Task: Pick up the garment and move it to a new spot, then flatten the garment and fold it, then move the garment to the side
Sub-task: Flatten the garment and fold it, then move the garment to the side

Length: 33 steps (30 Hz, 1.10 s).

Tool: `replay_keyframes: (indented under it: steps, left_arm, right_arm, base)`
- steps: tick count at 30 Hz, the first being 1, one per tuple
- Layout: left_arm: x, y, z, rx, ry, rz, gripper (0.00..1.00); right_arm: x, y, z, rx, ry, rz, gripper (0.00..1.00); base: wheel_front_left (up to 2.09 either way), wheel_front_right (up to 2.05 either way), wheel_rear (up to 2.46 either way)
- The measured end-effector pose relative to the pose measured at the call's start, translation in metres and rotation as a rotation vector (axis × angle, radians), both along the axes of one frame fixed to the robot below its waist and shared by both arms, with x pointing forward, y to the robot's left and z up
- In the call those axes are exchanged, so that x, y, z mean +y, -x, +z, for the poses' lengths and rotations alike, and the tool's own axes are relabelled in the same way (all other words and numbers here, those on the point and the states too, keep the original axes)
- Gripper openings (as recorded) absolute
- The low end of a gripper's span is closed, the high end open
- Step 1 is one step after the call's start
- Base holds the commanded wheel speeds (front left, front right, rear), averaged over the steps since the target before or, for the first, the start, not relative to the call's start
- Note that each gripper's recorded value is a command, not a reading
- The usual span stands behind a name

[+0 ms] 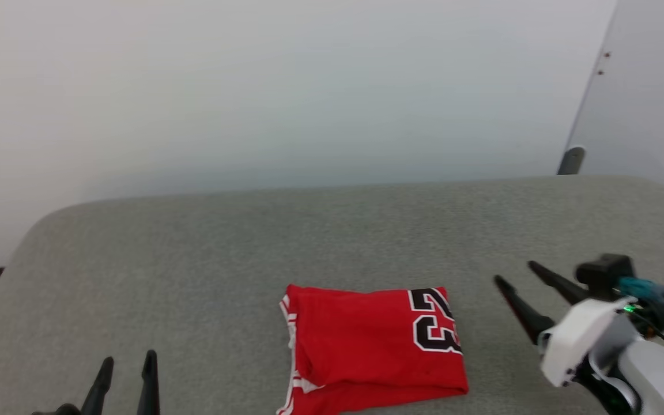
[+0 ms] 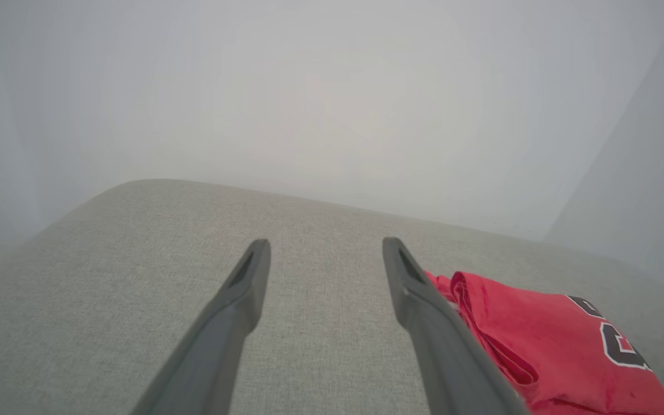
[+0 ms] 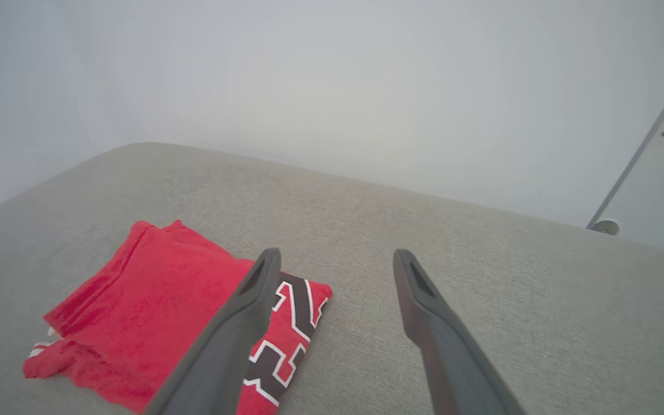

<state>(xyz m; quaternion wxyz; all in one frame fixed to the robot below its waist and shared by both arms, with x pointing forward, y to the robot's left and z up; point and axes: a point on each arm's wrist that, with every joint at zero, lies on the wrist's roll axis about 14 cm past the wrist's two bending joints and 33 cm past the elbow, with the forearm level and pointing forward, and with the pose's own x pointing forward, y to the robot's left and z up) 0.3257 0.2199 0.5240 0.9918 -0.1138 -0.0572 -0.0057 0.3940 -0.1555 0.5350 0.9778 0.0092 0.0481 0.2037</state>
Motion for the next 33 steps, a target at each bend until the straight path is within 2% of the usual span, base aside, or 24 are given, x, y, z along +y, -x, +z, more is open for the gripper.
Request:
replay_keyframes:
  steps: [5, 16, 33]
  left_arm:
    - [-0.005, -0.003, 0.000, 0.001, -0.022, -0.018, 1.00]
    - [-0.009, -0.006, 0.000, -0.001, -0.055, -0.032, 1.00]
    - [0.018, 0.003, -0.006, 0.013, -0.071, 0.060, 1.00]
  right_arm:
    - [-0.037, 0.015, 0.003, -0.052, -0.019, -0.104, 1.00]
    - [-0.085, 0.046, 0.004, -0.125, -0.048, -0.256, 1.00]
    - [-0.095, 0.078, -0.011, -0.139, -0.096, -0.358, 1.00]
  base:
    - [0.00, 0.00, 0.00]
    - [0.00, 0.00, 0.00]
    - [0.00, 0.00, 0.00]
